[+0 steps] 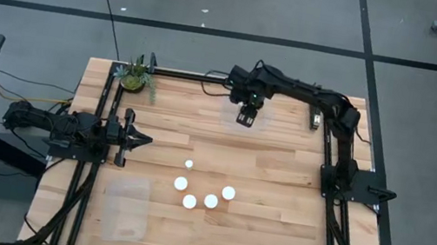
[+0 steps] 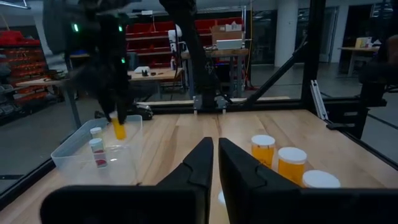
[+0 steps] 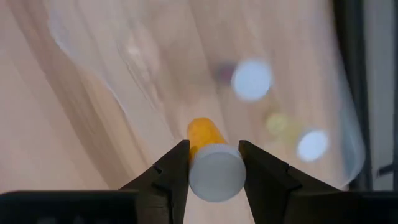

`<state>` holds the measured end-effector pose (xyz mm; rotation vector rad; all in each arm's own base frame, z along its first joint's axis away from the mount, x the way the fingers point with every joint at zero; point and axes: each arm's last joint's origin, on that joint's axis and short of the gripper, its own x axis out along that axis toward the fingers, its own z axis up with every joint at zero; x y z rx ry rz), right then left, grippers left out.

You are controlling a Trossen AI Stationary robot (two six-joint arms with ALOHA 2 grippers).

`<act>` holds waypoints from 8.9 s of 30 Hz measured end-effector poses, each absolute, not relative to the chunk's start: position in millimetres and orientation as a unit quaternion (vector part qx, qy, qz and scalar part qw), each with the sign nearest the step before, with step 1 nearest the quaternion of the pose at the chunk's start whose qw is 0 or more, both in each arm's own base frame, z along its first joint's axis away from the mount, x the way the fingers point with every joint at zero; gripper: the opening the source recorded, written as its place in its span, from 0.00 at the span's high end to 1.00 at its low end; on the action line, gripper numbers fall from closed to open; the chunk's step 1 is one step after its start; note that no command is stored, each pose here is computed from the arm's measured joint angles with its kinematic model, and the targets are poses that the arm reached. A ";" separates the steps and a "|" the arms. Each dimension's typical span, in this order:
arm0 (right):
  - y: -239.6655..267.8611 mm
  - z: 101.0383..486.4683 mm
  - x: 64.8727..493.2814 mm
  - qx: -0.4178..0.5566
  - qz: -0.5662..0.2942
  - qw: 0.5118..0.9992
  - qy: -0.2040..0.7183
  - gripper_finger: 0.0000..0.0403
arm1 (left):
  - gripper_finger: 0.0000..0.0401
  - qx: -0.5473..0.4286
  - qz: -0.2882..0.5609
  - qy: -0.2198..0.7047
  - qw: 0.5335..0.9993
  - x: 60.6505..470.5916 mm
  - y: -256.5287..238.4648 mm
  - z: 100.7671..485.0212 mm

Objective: Pick and place medicine bottles into bin by pill shape (circle, oval)
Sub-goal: Put the small orange pill bottle into the top transparent bin, then put the small yellow pill bottle into the top transparent bin, then put the big orange pill bottle into the bottom transparent bin

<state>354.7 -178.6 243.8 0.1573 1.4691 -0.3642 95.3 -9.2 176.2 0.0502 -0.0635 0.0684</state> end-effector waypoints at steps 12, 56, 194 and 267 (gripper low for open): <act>-207.8 209.1 325.9 0.130 -0.205 0.686 0.686 0.65 | 0.93 0.025 0.034 -0.032 0.999 95.3 -9.2 176.2; -197.4 213.2 335.6 0.131 -0.198 0.703 0.671 0.50 | 0.91 0.025 0.034 -0.032 0.999 95.3 -9.2 176.4; -91.6 302.2 403.3 -0.071 -0.159 0.832 0.526 0.67 | 0.92 0.026 0.034 -0.028 0.999 95.8 -9.3 175.6; -110.1 303.3 287.6 0.042 -0.122 0.927 0.351 0.53 | 0.91 0.026 0.034 -0.028 0.999 95.8 -9.2 175.7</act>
